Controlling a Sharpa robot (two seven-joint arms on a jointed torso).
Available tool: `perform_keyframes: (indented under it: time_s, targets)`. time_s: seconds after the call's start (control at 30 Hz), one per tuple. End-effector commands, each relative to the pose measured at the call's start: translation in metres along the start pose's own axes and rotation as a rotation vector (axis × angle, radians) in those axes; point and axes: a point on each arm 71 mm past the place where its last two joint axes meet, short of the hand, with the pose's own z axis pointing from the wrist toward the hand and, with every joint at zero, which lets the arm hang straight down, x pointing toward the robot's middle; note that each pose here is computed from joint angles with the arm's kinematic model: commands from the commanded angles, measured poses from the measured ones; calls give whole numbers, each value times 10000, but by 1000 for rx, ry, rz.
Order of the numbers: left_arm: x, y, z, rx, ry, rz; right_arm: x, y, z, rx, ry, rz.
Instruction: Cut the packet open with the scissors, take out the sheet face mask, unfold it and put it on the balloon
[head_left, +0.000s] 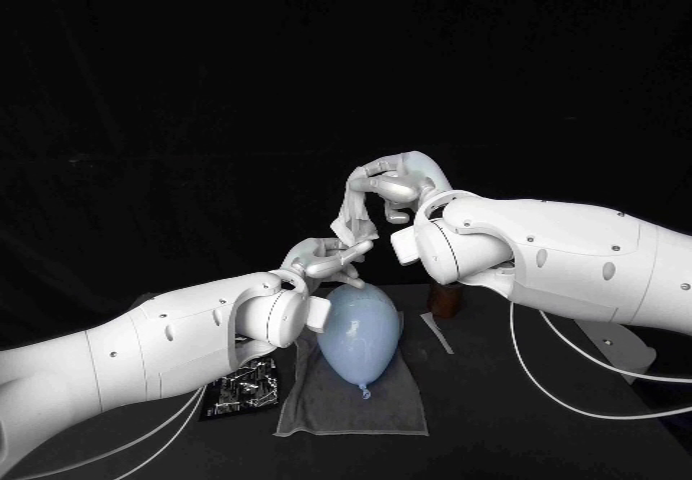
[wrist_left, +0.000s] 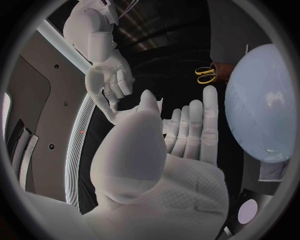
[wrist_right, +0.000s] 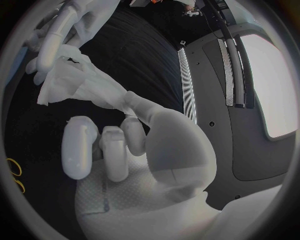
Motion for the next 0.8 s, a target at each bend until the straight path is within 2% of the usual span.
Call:
perform_keyframes:
  time_s: [0.03, 0.17, 0.3, 0.8]
  targets:
    - [75, -81, -9, 85, 45, -39, 24, 12, 9, -3, 15, -15]
    - [102, -108, -14, 113, 55, -47, 34, 11, 16, 0, 16, -17]
    - [94, -119, -10, 122, 41, -59, 43, 12, 15, 2, 18, -17]
    - [-34, -86, 14, 86, -66, -105, 36, 19, -27, -10, 25, -20]
